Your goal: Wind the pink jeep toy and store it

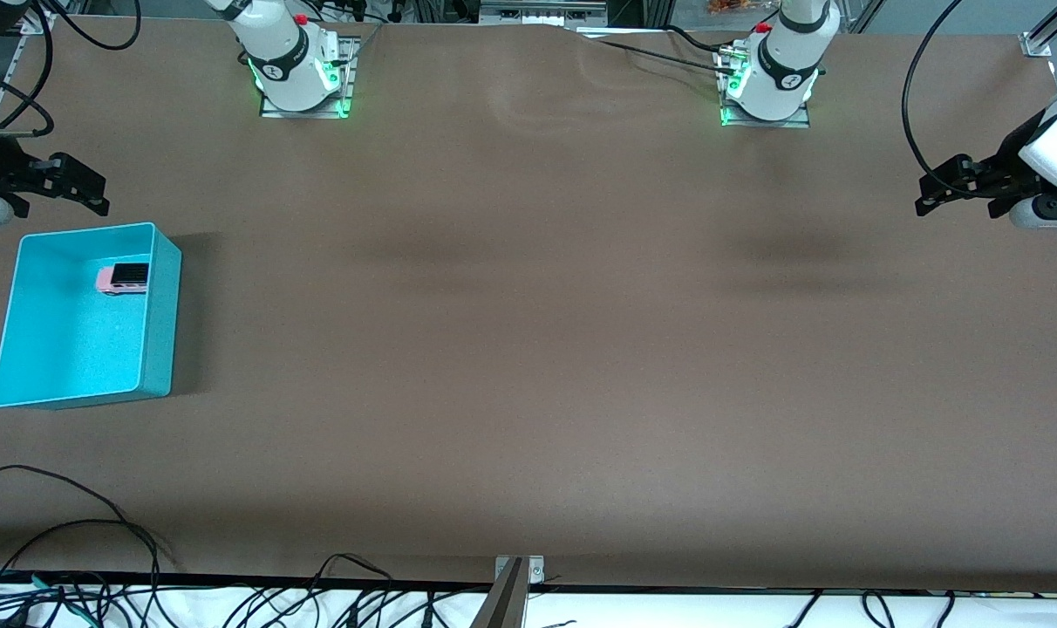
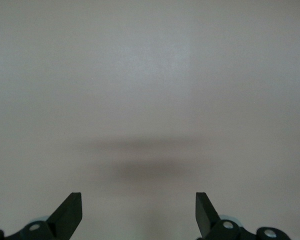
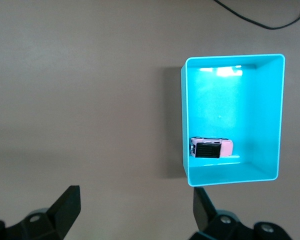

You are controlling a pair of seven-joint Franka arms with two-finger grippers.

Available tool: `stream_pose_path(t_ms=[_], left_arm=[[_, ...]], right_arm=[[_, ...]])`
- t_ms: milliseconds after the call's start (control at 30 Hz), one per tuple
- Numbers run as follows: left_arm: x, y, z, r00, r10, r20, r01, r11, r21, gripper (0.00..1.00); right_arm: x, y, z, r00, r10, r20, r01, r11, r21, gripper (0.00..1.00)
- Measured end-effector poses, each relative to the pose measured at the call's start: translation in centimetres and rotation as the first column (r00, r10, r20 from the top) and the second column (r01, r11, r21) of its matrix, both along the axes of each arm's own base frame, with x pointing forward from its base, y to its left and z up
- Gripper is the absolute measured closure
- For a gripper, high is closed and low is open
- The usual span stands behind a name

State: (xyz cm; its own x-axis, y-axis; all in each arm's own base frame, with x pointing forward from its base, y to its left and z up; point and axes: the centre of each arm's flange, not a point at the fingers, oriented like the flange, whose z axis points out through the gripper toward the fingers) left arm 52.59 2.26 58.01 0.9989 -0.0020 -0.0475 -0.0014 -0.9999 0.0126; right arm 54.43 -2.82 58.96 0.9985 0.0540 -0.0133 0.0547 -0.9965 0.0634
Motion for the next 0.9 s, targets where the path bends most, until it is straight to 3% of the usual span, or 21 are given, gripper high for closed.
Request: stream_pose_path(t_ms=[200, 433, 900], left_arm=[[0.0, 0.0, 0.0, 1.000, 0.000, 0.000, 0.000, 1.000, 0.000, 0.00], [0.0, 0.0, 0.0, 1.000, 0.000, 0.000, 0.000, 1.000, 0.000, 0.00], [0.0, 0.2, 0.0, 1.000, 0.003, 0.000, -0.003, 1.000, 0.000, 0.00]], right_arm=[[0.1, 0.1, -0.3, 0.999, -0.051, -0.004, 0.051, 0.999, 0.005, 0.00], [0.1, 0.7, -0.3, 0.998, -0.066, -0.005, 0.067, 0.996, 0.067, 0.00], [-0.1, 0.8, 1.6, 0.998, -0.067, 0.001, 0.066, 0.995, 0.072, 0.00]])
